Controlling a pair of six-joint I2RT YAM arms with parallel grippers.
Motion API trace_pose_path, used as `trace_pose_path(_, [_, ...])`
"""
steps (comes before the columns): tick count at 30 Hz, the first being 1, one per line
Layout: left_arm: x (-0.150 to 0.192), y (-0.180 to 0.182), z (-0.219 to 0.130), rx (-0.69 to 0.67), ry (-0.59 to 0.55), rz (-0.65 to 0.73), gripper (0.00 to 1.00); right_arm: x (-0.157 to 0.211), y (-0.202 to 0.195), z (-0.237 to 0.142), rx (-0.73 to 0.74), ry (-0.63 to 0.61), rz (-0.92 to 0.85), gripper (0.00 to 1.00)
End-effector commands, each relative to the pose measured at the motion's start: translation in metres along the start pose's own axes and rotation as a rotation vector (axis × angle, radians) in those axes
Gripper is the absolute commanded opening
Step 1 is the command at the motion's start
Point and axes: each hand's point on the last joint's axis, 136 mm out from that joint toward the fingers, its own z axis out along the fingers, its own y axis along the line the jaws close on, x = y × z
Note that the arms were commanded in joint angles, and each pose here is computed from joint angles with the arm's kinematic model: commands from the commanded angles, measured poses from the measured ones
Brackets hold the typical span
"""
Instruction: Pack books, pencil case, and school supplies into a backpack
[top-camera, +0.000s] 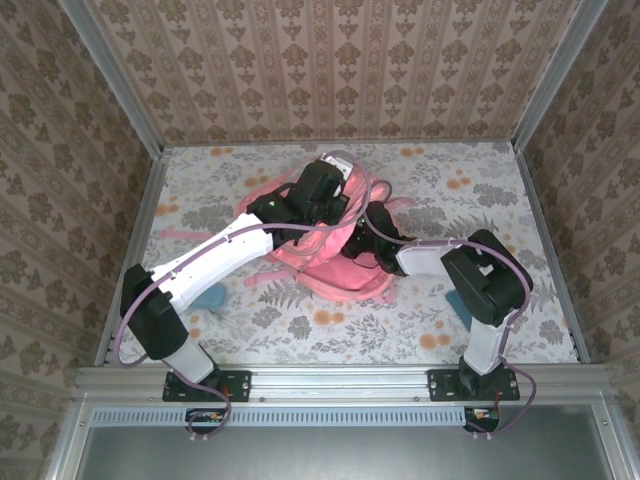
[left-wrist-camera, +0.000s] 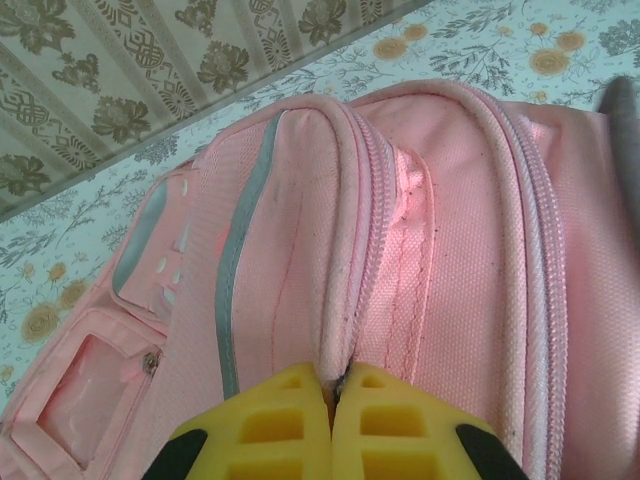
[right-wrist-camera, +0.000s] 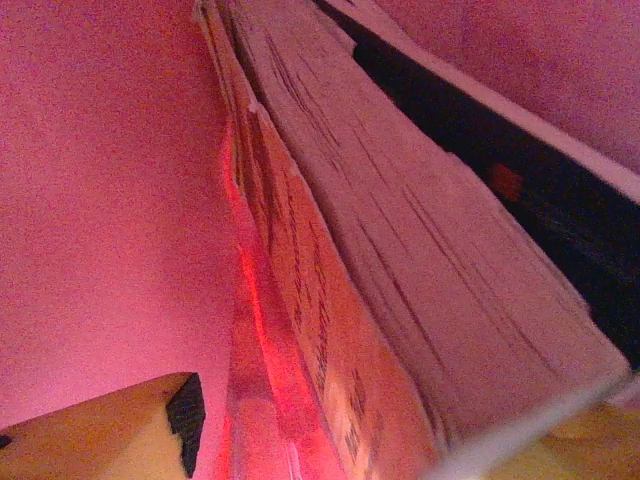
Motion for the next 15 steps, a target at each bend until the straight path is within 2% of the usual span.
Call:
trace_pose_path(1, [-0.047,0.014,-0.029,0.009,-0.177,-0.111,0.01,0.0,-0.008,-0.025,0.016,0.011,0.055,0.66])
trace_pose_path(4, [-0.043,0.015,-0.024,0.011,-0.164,-0.118,0.02,0.005,-0.017,-0.044,0.028,0.039,0.098,0.55])
trace_pose_path(9, [-0.035,0.012,-0.011,0.022,-0.133,-0.118,0.01,0.007,-0.021,-0.076,0.035,0.037,0.109,0.49])
trace_pose_path(15, [-0.021,-0.001,0.011,0.098,-0.067,-0.114,0.01,-0.016,-0.052,-0.137,0.146,-0.126,0.082,0.46])
